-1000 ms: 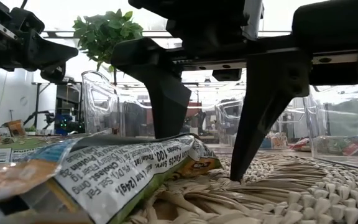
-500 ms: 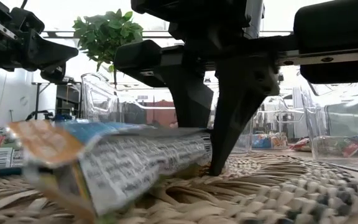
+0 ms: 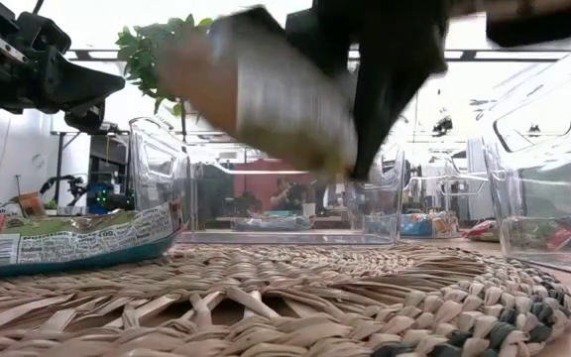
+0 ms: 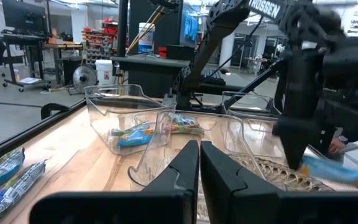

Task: Pick and place Granola Bars by type
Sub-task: Put the yellow granola bar into the top transparent bin

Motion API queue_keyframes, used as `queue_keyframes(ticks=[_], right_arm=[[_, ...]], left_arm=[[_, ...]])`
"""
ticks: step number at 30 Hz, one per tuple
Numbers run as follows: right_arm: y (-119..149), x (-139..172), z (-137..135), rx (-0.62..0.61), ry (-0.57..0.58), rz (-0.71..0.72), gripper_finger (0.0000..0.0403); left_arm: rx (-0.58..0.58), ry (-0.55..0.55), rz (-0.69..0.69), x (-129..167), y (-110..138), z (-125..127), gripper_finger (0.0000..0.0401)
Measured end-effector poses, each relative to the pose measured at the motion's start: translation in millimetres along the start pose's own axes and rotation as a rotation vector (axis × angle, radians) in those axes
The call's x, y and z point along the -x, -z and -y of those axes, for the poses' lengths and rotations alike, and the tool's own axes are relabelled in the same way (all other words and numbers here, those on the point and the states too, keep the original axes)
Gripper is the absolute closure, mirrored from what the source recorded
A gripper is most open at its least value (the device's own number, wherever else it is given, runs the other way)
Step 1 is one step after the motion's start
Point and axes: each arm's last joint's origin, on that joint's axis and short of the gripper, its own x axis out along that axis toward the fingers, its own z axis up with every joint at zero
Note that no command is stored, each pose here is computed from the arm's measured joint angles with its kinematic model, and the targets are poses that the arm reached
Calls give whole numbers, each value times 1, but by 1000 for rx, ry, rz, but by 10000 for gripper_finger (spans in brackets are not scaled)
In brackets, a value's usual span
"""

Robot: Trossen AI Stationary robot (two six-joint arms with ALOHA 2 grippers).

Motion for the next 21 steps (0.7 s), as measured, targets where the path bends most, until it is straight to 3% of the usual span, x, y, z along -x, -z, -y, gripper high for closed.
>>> queue_keyframes(ticks=[11, 17, 21], right_arm=[[0, 102, 7, -192, 56, 127, 378], [11, 153, 13, -406, 62, 151, 379], [20, 171, 20, -561, 90, 153, 379]], left_arm=[[0, 0, -1, 0, 0, 0, 401], [0, 0, -1, 0, 0, 0, 401], [0, 0, -1, 0, 0, 0, 401]])
